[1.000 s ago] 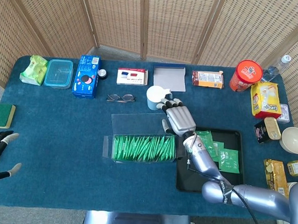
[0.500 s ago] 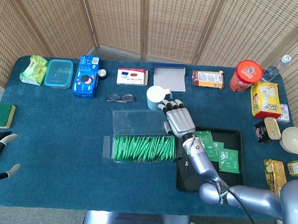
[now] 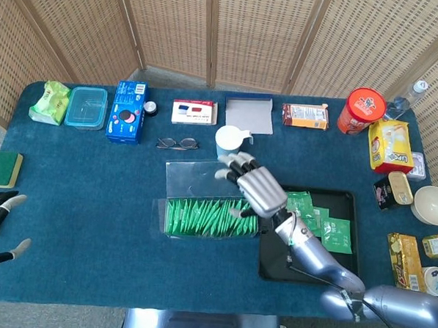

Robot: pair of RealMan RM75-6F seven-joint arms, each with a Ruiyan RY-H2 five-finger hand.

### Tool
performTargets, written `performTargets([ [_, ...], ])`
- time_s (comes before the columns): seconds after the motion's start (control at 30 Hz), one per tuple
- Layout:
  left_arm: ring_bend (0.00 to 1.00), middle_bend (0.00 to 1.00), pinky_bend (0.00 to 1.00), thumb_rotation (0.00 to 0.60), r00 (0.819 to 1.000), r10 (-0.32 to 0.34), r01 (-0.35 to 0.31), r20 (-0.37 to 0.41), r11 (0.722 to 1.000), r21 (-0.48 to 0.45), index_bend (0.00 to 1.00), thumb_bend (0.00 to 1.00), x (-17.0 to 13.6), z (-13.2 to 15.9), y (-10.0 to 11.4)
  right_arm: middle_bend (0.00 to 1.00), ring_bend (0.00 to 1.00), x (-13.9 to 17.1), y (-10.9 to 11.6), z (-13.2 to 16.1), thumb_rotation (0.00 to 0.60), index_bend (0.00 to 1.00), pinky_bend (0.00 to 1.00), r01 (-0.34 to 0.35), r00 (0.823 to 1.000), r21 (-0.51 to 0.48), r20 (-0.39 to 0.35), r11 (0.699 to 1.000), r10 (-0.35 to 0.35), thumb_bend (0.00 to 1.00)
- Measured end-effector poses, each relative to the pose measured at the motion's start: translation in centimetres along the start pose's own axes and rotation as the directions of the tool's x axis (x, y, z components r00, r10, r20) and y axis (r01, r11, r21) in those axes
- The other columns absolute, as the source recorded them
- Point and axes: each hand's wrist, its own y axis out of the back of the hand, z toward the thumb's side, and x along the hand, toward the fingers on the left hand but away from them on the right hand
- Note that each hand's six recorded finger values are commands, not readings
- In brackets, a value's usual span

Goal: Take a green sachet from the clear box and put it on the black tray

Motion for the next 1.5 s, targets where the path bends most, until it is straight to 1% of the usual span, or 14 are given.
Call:
performTargets([
  [0.1,0.12,0.15,0.26,0.600,1.000,0.000,0.000,0.000,1.000,0.002,0.18,0.19,-0.1,0.0,0.1,0.14,0.09,0.7,-0.9,0.4,0.577,0.34,0.12,-0.047,0.998,0.022,-0.042,0.999,0.048,0.12],
  [0.33,0.12,0.15,0.26,0.600,1.000,0.000,0.000,0.009,1.000,0.001,0.18,0.19,-0.1,0.2,0.1,0.15,0.09,0.4,-2.0,0.6,0.589,0.35,0.12,-0.077,0.993,0.083,-0.079,0.994,0.084,0.09],
  [0.57,0.11,0.15,0.26,0.600,1.000,-0.006,0.006,0.007,1.000,0.004,0.18,0.19,-0.2,0.2,0.0,0.15,0.09,0.0,-2.8,0.3,0.600,0.35,0.12,-0.082,0.990,0.180,-0.099,0.980,0.101,0.08],
  [0.77,0.11,0.15,0.26,0.600,1.000,-0.007,0.007,0.009,1.000,0.003,0.18,0.19,-0.2,0.3,0.0,0.15,0.09,-0.3,-3.4,0.1,0.600,0.35,0.12,-0.086,0.988,0.234,-0.107,0.968,0.114,0.07],
  [1.13,0.11,0.15,0.26,0.600,1.000,-0.012,0.012,0.008,1.000,0.005,0.18,0.19,-0.2,0.3,-0.2,0.16,0.09,-0.7,-4.1,0.0,0.600,0.36,0.12,-0.085,0.984,0.299,-0.126,0.950,0.128,0.06],
  [1.27,0.11,0.15,0.26,0.600,1.000,-0.014,0.014,0.003,1.000,0.006,0.18,0.19,-0.3,0.2,-0.2,0.16,0.09,-0.9,-4.7,0.0,0.600,0.36,0.12,-0.097,0.979,0.339,-0.136,0.936,0.151,0.06],
  [1.5,0.11,0.15,0.26,0.600,1.000,-0.014,0.014,-0.002,1.000,0.005,0.18,0.19,-0.4,0.0,-0.3,0.17,0.09,-1.5,-5.4,0.3,0.600,0.37,0.12,-0.109,0.972,0.379,-0.154,0.919,0.179,0.06],
])
